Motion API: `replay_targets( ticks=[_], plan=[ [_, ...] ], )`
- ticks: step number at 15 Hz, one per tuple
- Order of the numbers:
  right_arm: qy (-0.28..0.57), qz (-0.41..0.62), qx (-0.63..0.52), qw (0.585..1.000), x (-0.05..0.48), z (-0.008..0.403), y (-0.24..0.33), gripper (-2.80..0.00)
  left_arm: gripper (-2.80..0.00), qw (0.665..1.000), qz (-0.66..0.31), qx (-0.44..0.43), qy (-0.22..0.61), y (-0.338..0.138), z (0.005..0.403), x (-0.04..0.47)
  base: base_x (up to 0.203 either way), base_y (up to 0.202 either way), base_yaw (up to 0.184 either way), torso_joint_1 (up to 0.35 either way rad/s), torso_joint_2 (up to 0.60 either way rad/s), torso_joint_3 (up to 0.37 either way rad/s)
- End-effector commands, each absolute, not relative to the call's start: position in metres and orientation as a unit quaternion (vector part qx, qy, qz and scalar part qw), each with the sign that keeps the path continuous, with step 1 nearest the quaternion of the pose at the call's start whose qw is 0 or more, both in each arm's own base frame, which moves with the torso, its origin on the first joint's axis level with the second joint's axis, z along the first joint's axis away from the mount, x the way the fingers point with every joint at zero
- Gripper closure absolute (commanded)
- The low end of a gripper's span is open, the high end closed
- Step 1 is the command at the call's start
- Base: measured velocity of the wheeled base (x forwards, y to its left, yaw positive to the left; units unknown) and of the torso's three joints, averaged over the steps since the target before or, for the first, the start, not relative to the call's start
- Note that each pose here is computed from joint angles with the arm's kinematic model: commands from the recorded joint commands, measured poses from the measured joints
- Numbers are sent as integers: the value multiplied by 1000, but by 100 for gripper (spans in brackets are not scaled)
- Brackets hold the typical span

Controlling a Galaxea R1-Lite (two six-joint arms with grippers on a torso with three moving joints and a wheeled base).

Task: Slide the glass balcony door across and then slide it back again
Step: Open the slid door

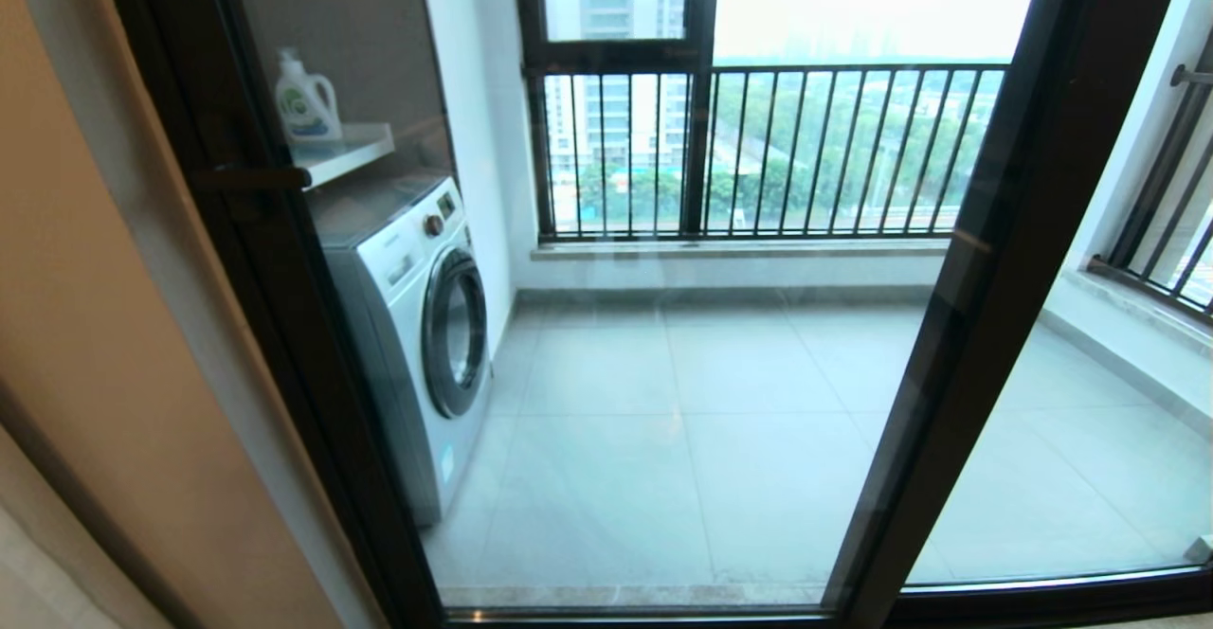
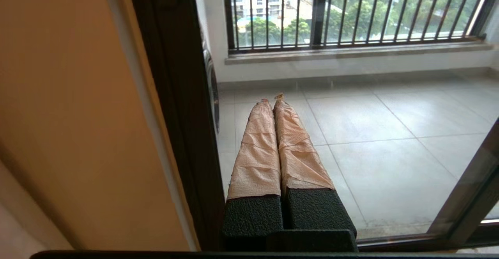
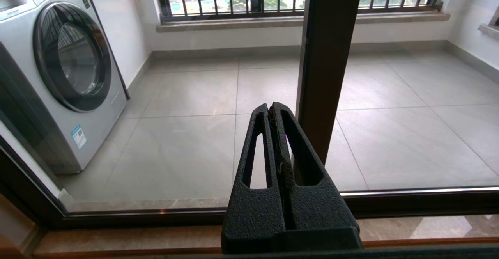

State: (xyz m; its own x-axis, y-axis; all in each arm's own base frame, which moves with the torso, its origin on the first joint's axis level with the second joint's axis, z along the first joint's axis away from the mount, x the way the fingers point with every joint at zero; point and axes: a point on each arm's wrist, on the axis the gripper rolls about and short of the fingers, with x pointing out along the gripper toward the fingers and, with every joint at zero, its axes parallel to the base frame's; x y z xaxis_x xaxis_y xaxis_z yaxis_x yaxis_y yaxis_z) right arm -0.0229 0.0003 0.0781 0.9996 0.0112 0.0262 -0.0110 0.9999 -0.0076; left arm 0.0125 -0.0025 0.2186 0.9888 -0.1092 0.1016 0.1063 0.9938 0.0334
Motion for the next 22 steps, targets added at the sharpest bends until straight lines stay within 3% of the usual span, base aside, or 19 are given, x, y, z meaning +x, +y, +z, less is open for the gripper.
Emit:
replay_targets(
  ticks=[1, 12, 22],
  plan=[
    [-8, 6, -4, 1000, -22, 75, 0, 0, 0, 998, -62, 10, 11, -3, 240, 80, 0, 0, 0, 0, 0, 0],
    [-8, 5, -4, 1000, -22, 75, 0, 0, 0, 999, -36, 1, -38, 18, 296, 284, 0, 0, 0, 0, 0, 0],
    [-8, 5, -4, 1000, -22, 75, 0, 0, 0, 997, -3, 9, -81, 46, 303, 346, 0, 0, 0, 0, 0, 0]
  ],
)
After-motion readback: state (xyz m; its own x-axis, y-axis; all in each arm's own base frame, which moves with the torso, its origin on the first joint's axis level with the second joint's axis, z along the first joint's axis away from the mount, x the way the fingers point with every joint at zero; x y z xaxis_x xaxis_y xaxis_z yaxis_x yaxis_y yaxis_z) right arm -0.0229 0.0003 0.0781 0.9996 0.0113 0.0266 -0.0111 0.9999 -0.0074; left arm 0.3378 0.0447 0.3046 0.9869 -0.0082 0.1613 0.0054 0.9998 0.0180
